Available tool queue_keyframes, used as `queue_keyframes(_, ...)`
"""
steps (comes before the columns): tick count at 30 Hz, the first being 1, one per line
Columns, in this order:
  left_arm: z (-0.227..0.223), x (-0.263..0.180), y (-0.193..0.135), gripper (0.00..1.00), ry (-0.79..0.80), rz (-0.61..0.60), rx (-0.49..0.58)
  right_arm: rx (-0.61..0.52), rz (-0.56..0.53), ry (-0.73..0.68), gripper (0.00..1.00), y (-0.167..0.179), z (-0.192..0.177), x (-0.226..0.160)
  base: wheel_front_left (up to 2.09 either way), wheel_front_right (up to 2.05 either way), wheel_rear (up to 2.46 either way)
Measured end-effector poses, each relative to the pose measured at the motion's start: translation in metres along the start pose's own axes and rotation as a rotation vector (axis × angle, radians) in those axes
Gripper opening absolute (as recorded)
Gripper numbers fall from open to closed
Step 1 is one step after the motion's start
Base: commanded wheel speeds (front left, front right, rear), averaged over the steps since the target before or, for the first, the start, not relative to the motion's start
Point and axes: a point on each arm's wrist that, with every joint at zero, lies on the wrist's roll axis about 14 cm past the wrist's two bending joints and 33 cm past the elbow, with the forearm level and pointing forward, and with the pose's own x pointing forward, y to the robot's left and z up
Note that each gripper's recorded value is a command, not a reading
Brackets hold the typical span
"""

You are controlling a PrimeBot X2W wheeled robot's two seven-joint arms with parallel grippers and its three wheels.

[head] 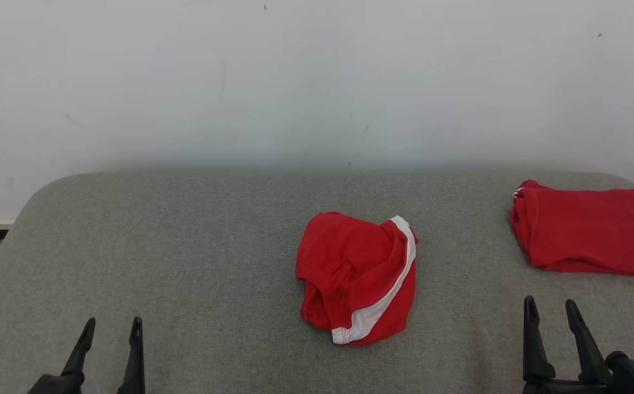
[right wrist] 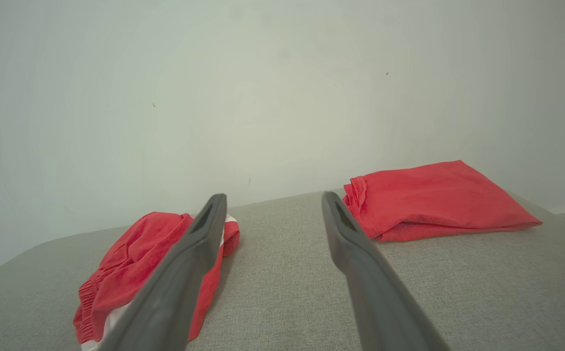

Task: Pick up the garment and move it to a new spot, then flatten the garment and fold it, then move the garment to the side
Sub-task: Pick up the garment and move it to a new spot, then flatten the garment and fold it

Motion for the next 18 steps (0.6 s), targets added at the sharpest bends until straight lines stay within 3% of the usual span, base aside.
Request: queue_keyframes(18, -0.006, -0.0045, -0.0074, 1.0, 0.02, -0.017, -0.004, -0.008, 0.006, 0.043, 1.0, 0.0013, -0.0086, -0.0029, 0.0, 0.0, 0.0)
